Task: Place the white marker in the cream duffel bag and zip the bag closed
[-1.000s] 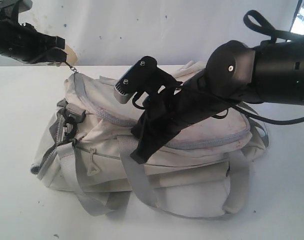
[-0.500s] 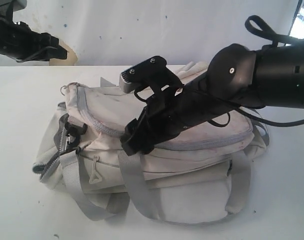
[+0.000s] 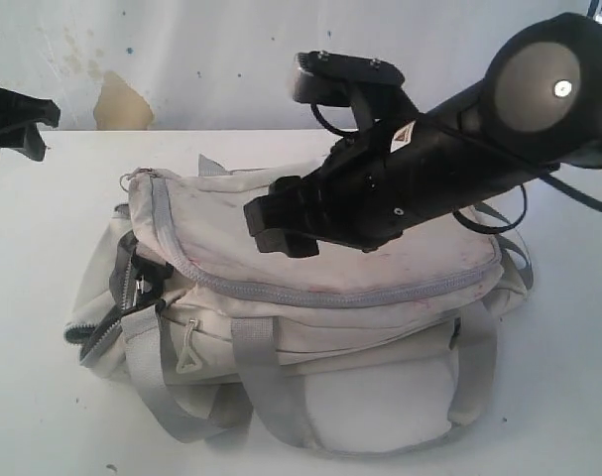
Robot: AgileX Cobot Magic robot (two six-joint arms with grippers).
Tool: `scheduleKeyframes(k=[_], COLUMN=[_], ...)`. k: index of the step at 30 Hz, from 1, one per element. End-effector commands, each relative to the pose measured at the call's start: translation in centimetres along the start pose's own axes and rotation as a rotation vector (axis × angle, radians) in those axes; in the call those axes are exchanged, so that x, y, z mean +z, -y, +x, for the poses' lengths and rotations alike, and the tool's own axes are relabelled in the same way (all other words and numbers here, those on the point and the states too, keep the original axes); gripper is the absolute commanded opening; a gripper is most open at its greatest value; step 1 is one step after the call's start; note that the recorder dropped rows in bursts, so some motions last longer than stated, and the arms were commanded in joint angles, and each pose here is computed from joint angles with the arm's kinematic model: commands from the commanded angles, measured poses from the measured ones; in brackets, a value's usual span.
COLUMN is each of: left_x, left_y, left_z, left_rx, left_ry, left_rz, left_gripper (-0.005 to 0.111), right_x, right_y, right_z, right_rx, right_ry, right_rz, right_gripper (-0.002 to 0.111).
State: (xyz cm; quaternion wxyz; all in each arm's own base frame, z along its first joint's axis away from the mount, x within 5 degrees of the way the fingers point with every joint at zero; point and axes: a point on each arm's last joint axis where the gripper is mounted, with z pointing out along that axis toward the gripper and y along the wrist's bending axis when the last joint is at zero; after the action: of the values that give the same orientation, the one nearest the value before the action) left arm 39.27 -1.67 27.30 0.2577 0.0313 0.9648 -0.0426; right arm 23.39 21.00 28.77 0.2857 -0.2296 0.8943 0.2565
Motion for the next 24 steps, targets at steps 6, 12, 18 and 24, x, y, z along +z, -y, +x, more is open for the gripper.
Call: scheduleKeyframes(k=[6, 12, 18, 24], left_x=[-3.3, -6.4, -8.2, -9.0], left_y=[0.2, 0.6, 0.8, 0.8], left_z=[0.5, 3.1, 6.0, 7.7], left_rx=[-0.083, -0.093, -0.104, -0.1], left_ry=[0.008, 0.024, 0.018, 0.011], left_rz=[-0.008, -0.004, -0.007, -0.013], left_gripper=[0.054, 0.038, 0.038, 0.038], right_x=[-1.7, -4.2, -7.1, -8.7], right_y=[3.6, 9.0, 15.0, 18.4], right_z=[0.6, -0.1, 0.4, 1.5], right_rx=[0.15, 0.24, 0.369, 0.368], right_ry=[-0.084, -0.122, -0.103, -0.158], right_rz=[0.266, 0.388, 0.507, 0.561], right_gripper=[0.041, 0.023, 0.022, 0.002])
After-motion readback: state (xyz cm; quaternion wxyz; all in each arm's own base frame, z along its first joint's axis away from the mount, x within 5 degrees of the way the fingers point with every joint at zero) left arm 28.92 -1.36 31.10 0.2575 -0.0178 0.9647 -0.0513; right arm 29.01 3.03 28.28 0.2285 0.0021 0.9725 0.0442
